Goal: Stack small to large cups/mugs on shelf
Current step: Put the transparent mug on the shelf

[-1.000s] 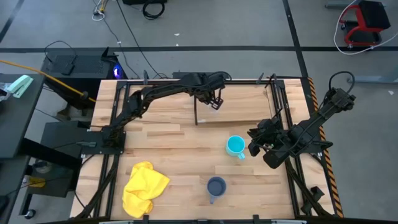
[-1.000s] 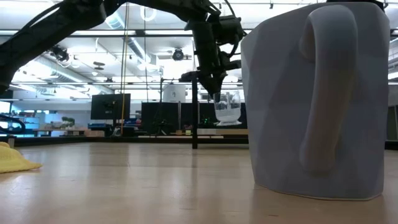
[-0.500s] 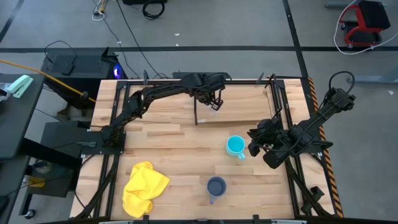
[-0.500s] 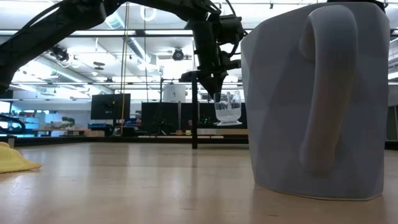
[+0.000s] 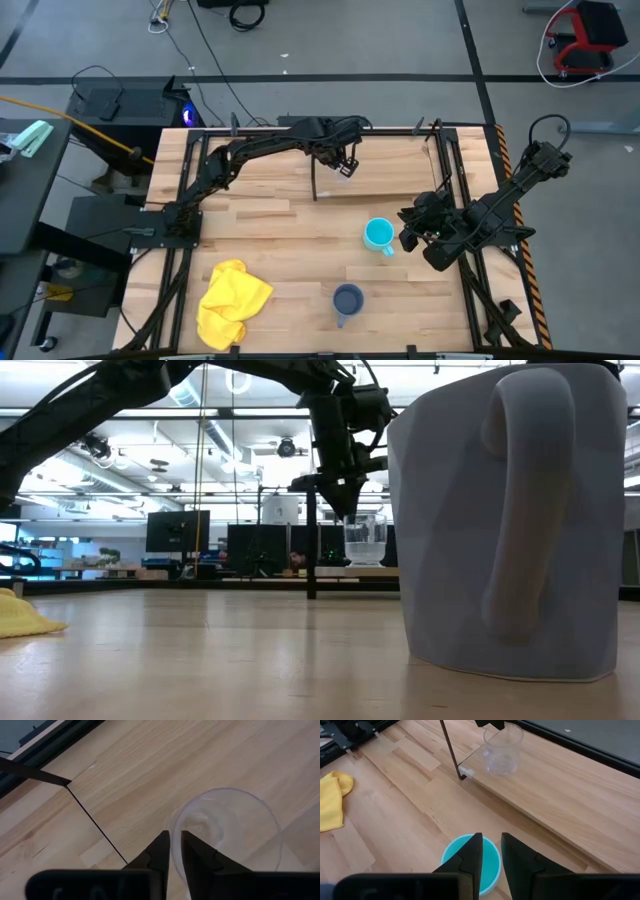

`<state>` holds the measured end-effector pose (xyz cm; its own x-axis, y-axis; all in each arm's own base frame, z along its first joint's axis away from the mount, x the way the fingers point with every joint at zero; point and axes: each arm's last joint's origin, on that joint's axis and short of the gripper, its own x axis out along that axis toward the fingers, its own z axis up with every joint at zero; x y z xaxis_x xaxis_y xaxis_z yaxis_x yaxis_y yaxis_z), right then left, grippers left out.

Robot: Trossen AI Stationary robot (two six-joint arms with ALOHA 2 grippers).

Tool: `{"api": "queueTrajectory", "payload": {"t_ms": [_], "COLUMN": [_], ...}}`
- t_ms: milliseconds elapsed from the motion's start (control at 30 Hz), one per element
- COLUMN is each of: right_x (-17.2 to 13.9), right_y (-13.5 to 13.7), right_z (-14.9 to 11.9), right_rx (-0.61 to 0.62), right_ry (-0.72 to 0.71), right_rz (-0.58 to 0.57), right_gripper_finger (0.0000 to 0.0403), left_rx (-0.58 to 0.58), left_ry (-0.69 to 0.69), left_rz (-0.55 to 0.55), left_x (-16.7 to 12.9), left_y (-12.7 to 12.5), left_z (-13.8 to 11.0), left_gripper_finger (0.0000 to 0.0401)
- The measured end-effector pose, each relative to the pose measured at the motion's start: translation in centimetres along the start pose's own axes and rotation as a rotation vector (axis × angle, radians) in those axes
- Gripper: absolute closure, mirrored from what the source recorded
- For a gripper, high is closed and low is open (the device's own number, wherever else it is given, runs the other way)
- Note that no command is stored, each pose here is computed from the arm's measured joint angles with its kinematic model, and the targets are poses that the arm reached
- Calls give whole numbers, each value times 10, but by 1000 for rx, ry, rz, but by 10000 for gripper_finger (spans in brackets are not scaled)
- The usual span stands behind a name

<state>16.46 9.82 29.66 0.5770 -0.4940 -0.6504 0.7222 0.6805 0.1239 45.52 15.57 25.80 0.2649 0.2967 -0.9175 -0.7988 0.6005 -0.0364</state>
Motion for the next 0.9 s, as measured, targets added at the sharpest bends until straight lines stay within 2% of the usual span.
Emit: {"api": "queueTrajectory", "payload": {"t_ms": [533, 667, 900], "right_x": [0, 0, 0], "right_y": [0, 0, 0], "right_z": [0, 0, 0], "right_rx": [-1, -2, -4], "right_ry": [11, 11, 11], "right_rz": [2, 1, 1], "right_gripper_finger": [325, 325, 325], "left_rx": [13, 32, 111], "left_ry": [-15, -46, -142], "left_rz": [-34, -65, -130], "left_x": [-7, -26, -83], "left_y": [-2, -1, 2], "left_z": [1, 2, -1], "left_gripper_finger": [303, 298, 296]}}
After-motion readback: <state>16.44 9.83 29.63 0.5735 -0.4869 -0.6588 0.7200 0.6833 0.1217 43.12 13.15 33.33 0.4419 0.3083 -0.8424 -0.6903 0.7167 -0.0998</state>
